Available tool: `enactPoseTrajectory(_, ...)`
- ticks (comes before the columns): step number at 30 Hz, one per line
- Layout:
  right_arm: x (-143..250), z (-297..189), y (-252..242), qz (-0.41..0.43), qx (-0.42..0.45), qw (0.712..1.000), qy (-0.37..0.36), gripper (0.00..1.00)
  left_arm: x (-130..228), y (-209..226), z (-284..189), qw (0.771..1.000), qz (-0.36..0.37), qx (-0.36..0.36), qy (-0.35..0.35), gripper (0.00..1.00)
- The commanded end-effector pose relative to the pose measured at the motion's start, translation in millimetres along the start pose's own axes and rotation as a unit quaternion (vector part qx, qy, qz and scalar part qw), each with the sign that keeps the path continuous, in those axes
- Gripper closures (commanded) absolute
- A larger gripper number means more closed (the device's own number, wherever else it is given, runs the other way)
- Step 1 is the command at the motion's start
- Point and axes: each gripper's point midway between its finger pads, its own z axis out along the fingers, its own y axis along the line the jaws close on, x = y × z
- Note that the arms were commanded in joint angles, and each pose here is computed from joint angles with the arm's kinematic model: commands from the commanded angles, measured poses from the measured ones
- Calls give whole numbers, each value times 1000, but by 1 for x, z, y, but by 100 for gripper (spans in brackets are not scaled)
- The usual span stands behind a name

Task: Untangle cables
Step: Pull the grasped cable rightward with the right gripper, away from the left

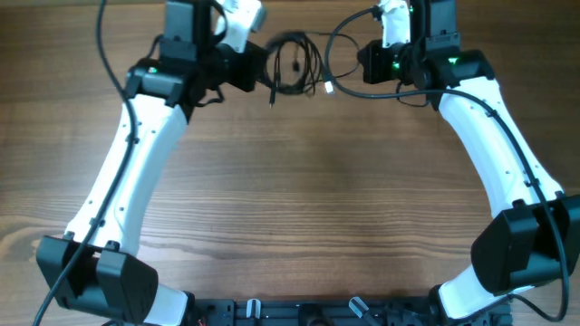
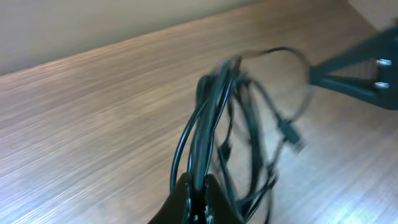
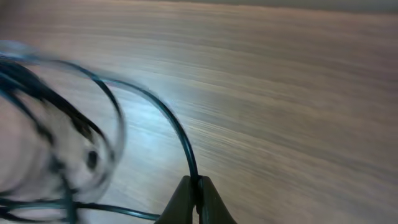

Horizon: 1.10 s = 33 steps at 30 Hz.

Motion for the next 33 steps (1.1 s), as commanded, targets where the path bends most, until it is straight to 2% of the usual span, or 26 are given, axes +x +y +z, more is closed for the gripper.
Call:
enactPoseTrajectory(1,9,-2,-51,53,84,995,9,96,-7,39,-28,998,-23,-53,-23,95)
enactPoseTrajectory(13,35,-31,-128,122,180,975,41,96,-5,91,-49,992,-56,-110,-37,95)
enactPoseTrajectory(22,45,-46,-157,141,210,966,50,96,0,128,-69,985,-80,-145,-49,94)
enactPoseTrajectory(29,53,-56,-176,157,244,955,58,96,1,141,-78,982,-88,-158,-54,94)
enactPoseTrajectory(33,61,-64,-186,165,263,948,69,96,6,161,-91,974,-97,-199,-53,94)
